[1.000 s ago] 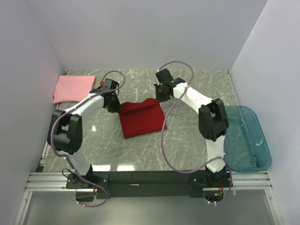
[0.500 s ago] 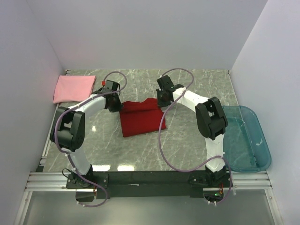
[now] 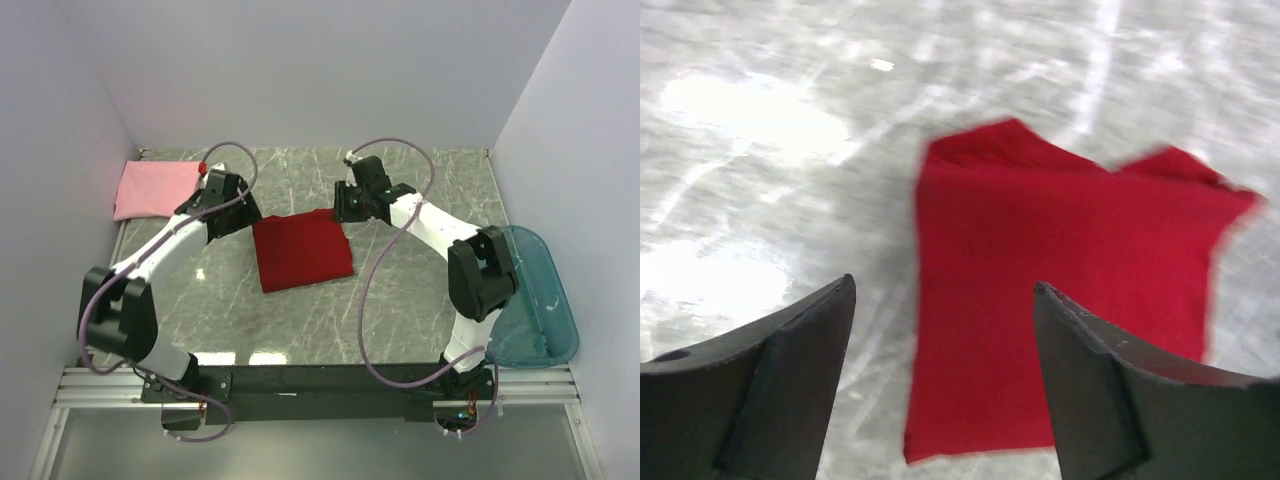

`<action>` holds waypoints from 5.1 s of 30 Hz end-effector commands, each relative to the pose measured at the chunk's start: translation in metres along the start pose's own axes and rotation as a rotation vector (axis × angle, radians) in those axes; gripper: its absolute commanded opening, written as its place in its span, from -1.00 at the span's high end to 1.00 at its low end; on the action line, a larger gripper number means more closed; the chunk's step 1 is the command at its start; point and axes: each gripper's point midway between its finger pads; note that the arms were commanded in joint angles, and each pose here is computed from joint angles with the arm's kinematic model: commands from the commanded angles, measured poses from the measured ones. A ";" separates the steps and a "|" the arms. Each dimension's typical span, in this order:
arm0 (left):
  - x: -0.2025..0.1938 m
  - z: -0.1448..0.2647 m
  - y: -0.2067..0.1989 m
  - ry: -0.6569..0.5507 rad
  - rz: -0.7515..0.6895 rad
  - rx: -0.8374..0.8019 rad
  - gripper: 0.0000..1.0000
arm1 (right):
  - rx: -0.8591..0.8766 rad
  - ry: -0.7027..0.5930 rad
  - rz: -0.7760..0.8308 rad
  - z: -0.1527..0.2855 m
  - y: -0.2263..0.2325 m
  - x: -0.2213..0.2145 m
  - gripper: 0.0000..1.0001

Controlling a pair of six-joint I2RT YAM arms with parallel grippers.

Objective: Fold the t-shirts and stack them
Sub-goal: Fold the tshirt, then neatly place the folded tshirt to the corner

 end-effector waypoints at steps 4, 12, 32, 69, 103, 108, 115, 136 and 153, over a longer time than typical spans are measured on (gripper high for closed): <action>-0.022 0.004 -0.054 -0.041 0.003 -0.276 -0.26 | 0.349 0.072 0.140 -0.001 0.054 -0.007 0.13; 0.013 -0.040 -0.062 -0.074 0.075 -0.345 -0.03 | 0.554 0.170 0.001 -0.040 0.070 0.014 0.14; 0.016 -0.141 -0.012 0.031 0.169 -0.258 -0.18 | 0.681 0.199 -0.426 -0.091 0.021 0.065 0.13; -0.143 0.003 -0.010 0.186 0.430 -0.406 -0.16 | 0.591 0.462 -0.425 -0.016 -0.037 -0.112 0.14; -0.088 0.044 0.144 0.074 0.352 0.162 -0.99 | -0.013 0.106 0.854 -0.021 0.151 -0.179 -0.12; -0.087 0.043 0.144 0.079 0.363 0.149 -0.99 | -0.054 0.154 0.914 -0.037 0.148 -0.200 -0.09; -0.088 0.042 0.141 0.079 0.363 0.130 -0.99 | -0.132 0.173 0.978 -0.059 0.126 -0.216 0.03; -0.086 0.028 0.053 0.133 0.467 -0.322 -0.99 | 0.197 0.010 0.709 0.005 0.171 -0.158 1.00; -0.112 -0.009 -0.030 0.245 0.580 -0.416 -0.99 | 0.278 0.018 0.601 0.008 0.169 -0.157 1.00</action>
Point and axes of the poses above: each gripper's point midway between its finger pads, its own z axis back along the fingers, its own y axis along the line the jaws close on, x = y × z, and after that the axes turned 14 degrees about -z, right-handed
